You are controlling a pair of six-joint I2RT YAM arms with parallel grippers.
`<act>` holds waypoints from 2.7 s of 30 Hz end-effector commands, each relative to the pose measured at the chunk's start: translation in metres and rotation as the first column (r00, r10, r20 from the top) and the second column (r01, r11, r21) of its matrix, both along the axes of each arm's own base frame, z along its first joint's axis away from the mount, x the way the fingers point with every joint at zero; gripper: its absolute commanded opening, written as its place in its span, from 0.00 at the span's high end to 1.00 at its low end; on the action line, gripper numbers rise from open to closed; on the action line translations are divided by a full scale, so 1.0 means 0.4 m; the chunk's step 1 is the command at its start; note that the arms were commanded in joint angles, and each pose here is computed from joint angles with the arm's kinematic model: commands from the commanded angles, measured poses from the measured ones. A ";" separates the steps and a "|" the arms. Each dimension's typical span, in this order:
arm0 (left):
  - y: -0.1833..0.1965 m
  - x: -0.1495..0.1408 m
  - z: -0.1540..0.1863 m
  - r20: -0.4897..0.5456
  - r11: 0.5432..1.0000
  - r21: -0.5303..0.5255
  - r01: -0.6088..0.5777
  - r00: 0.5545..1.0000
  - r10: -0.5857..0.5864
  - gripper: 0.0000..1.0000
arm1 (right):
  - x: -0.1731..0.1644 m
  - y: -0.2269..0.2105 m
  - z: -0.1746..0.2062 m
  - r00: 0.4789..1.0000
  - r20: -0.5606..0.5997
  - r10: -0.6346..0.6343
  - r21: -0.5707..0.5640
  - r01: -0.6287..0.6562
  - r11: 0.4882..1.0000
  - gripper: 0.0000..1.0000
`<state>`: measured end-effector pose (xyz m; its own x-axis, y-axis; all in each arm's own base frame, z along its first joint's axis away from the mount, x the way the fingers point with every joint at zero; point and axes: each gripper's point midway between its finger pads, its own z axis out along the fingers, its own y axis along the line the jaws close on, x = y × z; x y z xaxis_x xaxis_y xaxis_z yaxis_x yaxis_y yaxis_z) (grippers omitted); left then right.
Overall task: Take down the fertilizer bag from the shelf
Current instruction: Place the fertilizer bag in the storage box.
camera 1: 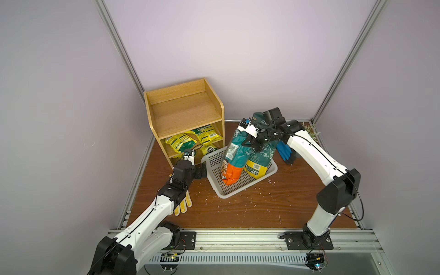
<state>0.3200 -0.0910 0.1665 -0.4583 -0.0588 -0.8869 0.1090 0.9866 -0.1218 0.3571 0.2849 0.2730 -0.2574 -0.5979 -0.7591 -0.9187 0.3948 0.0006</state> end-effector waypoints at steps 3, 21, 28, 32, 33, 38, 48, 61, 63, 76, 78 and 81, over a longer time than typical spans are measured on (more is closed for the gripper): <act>-0.050 0.010 -0.001 -0.050 0.995 -0.087 0.042 0.998 -0.047 0.00 | 0.108 -0.099 0.169 0.864 0.248 -0.437 0.264 0.374 0.889 0.38; -0.097 0.006 -0.096 -0.162 0.973 -0.230 0.013 0.985 -0.052 0.00 | -0.082 -0.158 0.155 0.796 -0.192 -0.575 0.523 0.578 0.626 0.14; -0.113 0.018 -0.131 -0.199 0.973 -0.231 0.012 0.978 -0.059 0.00 | -0.113 -0.057 0.062 0.824 -0.239 -0.514 0.524 0.555 0.646 0.12; -0.113 0.025 -0.146 -0.212 0.973 -0.230 -0.001 0.976 -0.049 0.00 | -0.104 -0.033 -0.003 0.829 -0.246 -0.502 0.467 0.556 0.688 0.49; -0.111 0.027 -0.151 -0.214 0.974 -0.227 -0.006 0.976 -0.044 0.00 | -0.097 -0.039 -0.002 0.823 -0.228 -0.520 0.463 0.562 0.686 0.62; -0.119 0.046 -0.169 -0.243 0.980 -0.200 -0.002 0.969 -0.048 0.00 | -0.055 -0.096 0.047 0.790 -0.042 -0.612 0.429 0.567 0.703 0.99; -0.108 0.058 -0.196 -0.307 0.991 -0.132 -0.030 0.952 -0.013 0.00 | -0.008 -0.208 0.098 0.748 0.273 -0.605 0.311 0.527 0.791 1.00; -0.097 0.058 -0.076 -0.216 0.990 -0.138 -0.017 0.976 -0.013 0.00 | -0.043 -0.204 0.099 0.774 0.197 -0.602 0.364 0.512 0.778 0.26; -0.091 0.055 -0.039 -0.186 0.991 -0.134 -0.015 0.983 -0.010 0.00 | -0.049 -0.196 0.166 0.777 0.187 -0.601 0.414 0.492 0.766 0.23; 0.024 0.004 0.009 -0.114 0.995 -0.094 -0.045 0.993 0.034 0.00 | -0.096 0.143 0.205 0.916 -0.243 -0.319 0.657 0.397 0.640 0.21; 0.037 -0.006 0.001 -0.096 0.995 -0.078 -0.054 0.994 0.047 0.00 | -0.097 0.197 0.179 0.917 -0.286 -0.279 0.665 0.400 0.631 0.25; 0.054 -0.019 -0.002 -0.059 0.995 -0.069 -0.072 0.996 0.068 0.00 | -0.078 0.264 0.126 0.896 -0.358 -0.264 0.639 0.441 0.630 0.33</act>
